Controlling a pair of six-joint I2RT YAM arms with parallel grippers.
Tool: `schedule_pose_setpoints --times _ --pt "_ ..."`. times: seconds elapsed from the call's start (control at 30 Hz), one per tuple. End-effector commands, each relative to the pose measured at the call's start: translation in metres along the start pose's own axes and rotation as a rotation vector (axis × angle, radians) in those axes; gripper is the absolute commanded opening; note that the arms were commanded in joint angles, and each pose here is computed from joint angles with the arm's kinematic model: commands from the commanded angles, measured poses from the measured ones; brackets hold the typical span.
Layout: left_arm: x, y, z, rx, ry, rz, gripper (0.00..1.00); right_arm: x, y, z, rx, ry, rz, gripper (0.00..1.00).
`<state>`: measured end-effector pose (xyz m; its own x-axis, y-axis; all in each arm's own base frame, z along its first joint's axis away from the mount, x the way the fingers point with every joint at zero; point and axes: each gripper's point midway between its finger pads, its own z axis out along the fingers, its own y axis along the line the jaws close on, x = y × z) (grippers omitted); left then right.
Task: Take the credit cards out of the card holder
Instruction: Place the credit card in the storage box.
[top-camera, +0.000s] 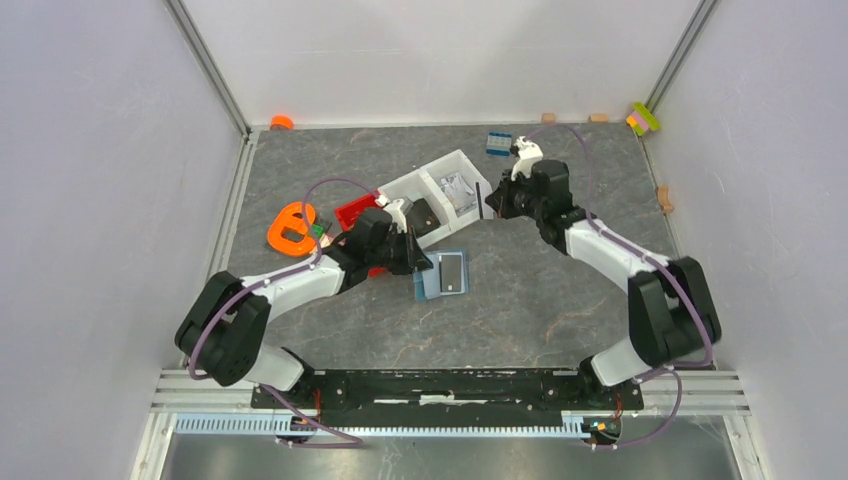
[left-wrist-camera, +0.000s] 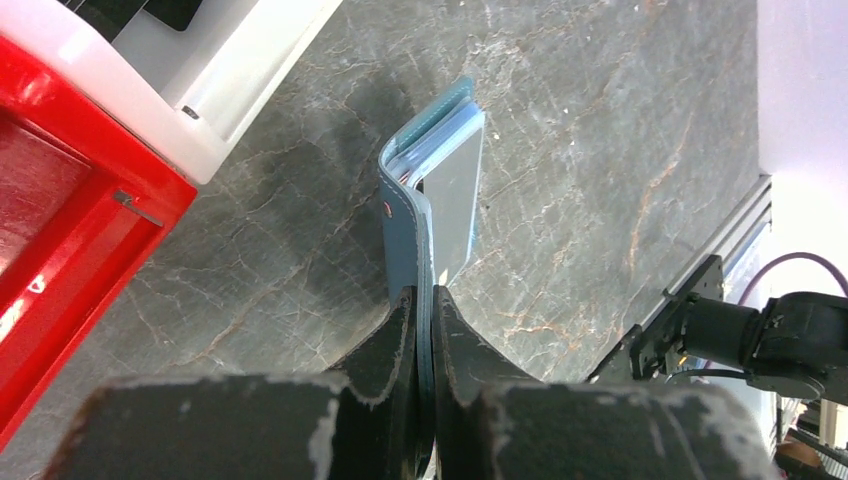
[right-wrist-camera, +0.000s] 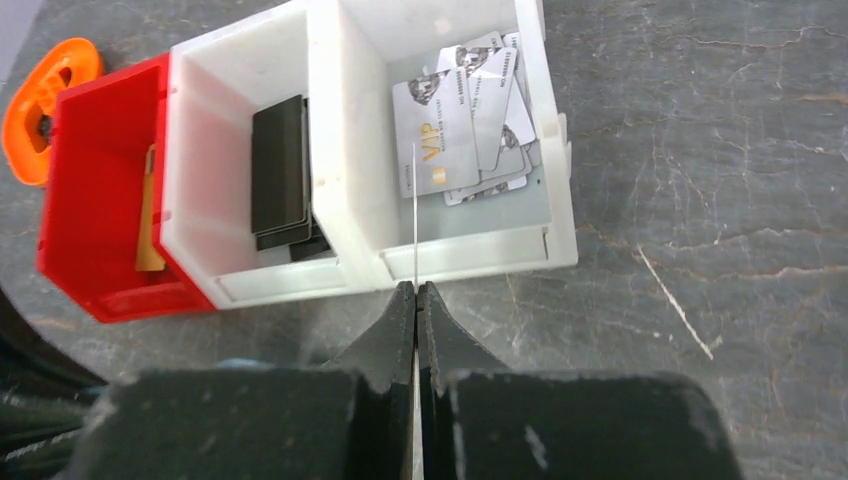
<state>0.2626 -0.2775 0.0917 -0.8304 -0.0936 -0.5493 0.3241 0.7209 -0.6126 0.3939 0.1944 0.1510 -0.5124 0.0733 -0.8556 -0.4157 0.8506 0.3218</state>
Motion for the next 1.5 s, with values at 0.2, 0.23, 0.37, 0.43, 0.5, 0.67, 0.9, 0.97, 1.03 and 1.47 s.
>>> schedule_pose_setpoints --times 0.2,0.23,0.37,0.43,0.5,0.67,0.9,0.97,1.03,1.47 --pt "-0.007 0.003 0.009 -0.03 0.029 0.051 0.02 -0.023 0.001 0.069 0.003 0.113 -0.106 0.0" --pt "-0.005 0.003 0.01 -0.028 0.034 0.049 0.02 -0.021 0.002 0.078 0.008 0.132 -0.12 0.0" --pt "-0.004 0.003 0.011 -0.024 0.044 0.047 0.02 -0.021 0.01 0.102 0.035 0.165 -0.2 0.0" --pt "-0.003 0.001 0.012 -0.014 0.051 0.046 0.02 -0.018 0.018 0.114 0.003 0.186 -0.218 0.0" --pt "-0.002 -0.001 0.013 -0.004 0.06 0.042 0.02 -0.013 0.02 0.127 0.007 0.227 -0.244 0.0" --pt "-0.001 -0.003 0.013 0.003 0.062 0.04 0.02 -0.013 0.024 0.151 0.012 0.287 -0.294 0.0" --pt "-0.001 -0.003 0.014 0.004 0.063 0.04 0.02 -0.011 0.011 0.168 0.05 0.297 -0.318 0.0" --pt "-0.001 -0.004 0.014 0.01 0.067 0.041 0.02 -0.009 0.015 0.171 0.027 0.299 -0.313 0.0" --pt "0.0 -0.007 0.015 0.029 0.069 0.038 0.02 -0.005 0.018 0.174 -0.001 0.307 -0.309 0.0" --pt "0.001 -0.006 0.016 0.026 0.076 0.038 0.02 0.001 0.014 0.171 0.024 0.321 -0.297 0.14"
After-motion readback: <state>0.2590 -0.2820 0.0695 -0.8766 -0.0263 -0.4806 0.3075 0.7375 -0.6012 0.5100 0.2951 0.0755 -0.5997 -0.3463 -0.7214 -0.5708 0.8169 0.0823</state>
